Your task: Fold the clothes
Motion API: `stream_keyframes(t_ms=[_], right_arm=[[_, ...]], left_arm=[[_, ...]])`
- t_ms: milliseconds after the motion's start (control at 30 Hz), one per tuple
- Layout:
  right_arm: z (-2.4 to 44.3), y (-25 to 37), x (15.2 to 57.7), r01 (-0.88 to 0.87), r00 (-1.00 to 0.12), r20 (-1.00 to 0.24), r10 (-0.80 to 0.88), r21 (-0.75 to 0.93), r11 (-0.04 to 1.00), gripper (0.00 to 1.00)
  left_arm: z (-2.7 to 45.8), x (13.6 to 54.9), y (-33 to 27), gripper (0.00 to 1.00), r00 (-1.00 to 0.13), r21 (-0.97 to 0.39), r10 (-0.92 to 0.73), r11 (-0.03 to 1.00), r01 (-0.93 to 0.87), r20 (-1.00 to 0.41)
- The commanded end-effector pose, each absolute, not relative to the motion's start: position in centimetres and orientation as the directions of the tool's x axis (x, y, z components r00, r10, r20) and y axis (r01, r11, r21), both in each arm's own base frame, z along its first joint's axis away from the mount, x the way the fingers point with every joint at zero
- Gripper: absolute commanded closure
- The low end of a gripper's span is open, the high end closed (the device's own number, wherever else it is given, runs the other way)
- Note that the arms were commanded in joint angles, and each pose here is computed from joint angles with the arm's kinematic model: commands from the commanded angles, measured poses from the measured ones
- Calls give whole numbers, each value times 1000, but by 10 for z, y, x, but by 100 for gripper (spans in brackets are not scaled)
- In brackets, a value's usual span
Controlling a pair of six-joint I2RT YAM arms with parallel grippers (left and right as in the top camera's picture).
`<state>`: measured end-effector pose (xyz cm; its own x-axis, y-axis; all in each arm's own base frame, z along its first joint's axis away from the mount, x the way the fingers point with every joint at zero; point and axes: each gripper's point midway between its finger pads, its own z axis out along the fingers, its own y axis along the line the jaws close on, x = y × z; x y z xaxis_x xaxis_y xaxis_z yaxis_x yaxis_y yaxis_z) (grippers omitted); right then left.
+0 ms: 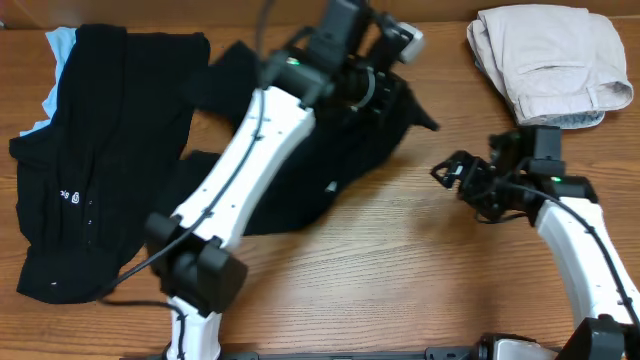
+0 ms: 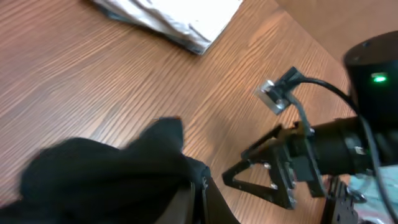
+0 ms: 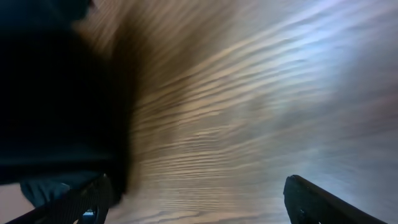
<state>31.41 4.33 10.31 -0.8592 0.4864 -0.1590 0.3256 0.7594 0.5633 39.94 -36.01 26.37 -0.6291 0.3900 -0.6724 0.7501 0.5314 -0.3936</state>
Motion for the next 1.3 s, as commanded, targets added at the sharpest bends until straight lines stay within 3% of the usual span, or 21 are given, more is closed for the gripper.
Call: stream_keyframes(t_ms=[0, 167, 333, 433, 600, 767, 1067, 1267], right_arm=[[124, 17, 316, 370, -802, -200, 562, 572, 732, 7], [136, 0, 311, 362, -780, -251, 573, 566, 741, 7], [143, 9, 311, 278, -806, -296, 512, 574, 770, 6], [148, 26, 316, 168, -835, -354, 421, 565, 808, 6], [157, 58, 334, 23, -829, -470, 304, 513, 858, 7], [149, 61, 353, 147, -773, -523, 359, 404, 903, 7], [69, 78, 351, 314, -845, -327, 423, 337, 888, 11], [40, 87, 348, 332, -874, -240, 423, 341, 879, 27]], left_arm=[[246, 407, -388, 96, -651, -425, 367, 531, 733, -665], [236, 424, -419, 93, -596, -403, 334, 493, 771, -731], [257, 445, -416, 29, -539, -366, 276, 489, 792, -796], [268, 467, -379, 1, -573, -374, 250, 548, 748, -781], [265, 490, -289, 0, -650, -356, 270, 659, 663, -711], [245, 506, -199, 0, -739, -357, 239, 756, 549, -630], [238, 522, -111, 0, -803, -385, 112, 833, 397, -585], [233, 525, -90, 0, -815, -353, 94, 868, 348, -572]])
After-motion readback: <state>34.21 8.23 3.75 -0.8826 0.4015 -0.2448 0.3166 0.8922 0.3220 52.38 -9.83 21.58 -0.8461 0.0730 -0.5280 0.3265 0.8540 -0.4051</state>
